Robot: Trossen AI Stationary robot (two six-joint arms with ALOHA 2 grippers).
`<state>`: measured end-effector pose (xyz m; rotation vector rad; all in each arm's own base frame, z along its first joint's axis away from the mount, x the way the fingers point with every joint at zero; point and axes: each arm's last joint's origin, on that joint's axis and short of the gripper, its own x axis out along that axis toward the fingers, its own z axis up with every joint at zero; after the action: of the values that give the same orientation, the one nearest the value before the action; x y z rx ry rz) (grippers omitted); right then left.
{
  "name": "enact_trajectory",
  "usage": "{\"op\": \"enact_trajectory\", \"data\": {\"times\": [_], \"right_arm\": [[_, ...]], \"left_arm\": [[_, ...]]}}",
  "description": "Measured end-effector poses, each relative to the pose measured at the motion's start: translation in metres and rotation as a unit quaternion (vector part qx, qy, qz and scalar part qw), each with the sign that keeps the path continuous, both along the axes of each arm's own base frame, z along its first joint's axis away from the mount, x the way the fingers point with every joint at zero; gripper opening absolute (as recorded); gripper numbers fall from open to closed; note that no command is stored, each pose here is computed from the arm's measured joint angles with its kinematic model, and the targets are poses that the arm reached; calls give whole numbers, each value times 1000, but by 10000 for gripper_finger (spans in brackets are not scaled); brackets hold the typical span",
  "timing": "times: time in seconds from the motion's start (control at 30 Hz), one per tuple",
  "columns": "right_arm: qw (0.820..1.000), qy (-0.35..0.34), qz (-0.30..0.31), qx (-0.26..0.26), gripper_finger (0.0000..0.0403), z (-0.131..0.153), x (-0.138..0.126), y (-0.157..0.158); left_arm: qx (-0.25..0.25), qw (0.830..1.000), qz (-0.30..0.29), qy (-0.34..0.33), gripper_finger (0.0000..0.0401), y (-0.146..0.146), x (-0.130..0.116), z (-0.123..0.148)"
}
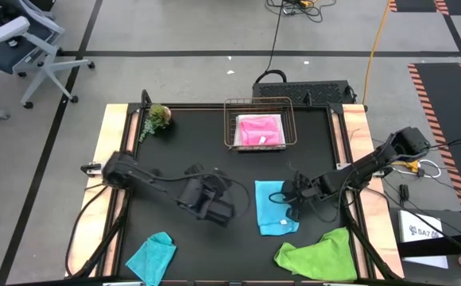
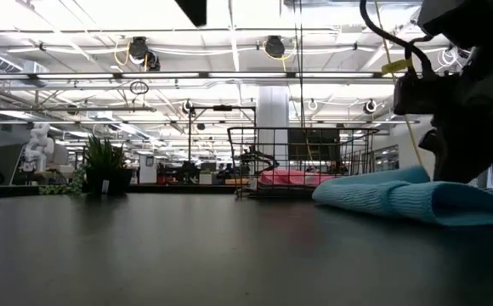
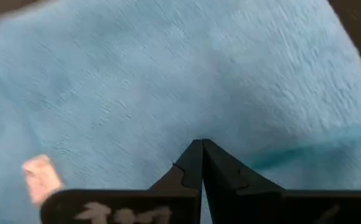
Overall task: Fold microfiber towels
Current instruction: Fold the right blue towel
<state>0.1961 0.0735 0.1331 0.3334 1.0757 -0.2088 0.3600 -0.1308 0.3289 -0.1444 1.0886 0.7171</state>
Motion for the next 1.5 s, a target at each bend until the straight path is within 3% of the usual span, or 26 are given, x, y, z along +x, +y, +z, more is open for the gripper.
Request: {"op": "enact_trajectory", "data": {"times": [0.23, 0.43, 0.57, 0.87, 1.03, 1.13, 1.27, 1.5], "right_arm": [[998, -57, -9, 6, 0, 1, 19, -11], [998, -62, 2, 24, 0, -10, 38, -22], [997, -55, 46, 11, 0, -13, 65, -24], [989, -83, 116, -43, 0, -7, 149, -38], [981, -129, 137, -48, 0, 12, 177, -49], [980, -138, 139, -43, 0, 29, 178, -50], [976, -137, 165, -19, 0, 61, 157, -35], [979, -64, 187, 40, 0, 46, 102, 11]], "left_arm": [[23, 999, 33, -10, 3, 2, -30, -3], [-9, 995, 101, 15, 20, 1, -59, -27], [-21, 992, 123, 21, 19, -4, -70, -38], [-42, 991, 126, -15, 11, -12, -67, -44], [-29, 993, 109, -26, 18, -11, -65, -44], [-20, 994, 104, -23, 9, -7, -63, -45], [-8, 996, 91, -10, 4, 0, -60, -50], [-15, 999, -1, -35, 12, 11, -35, -67]]}}
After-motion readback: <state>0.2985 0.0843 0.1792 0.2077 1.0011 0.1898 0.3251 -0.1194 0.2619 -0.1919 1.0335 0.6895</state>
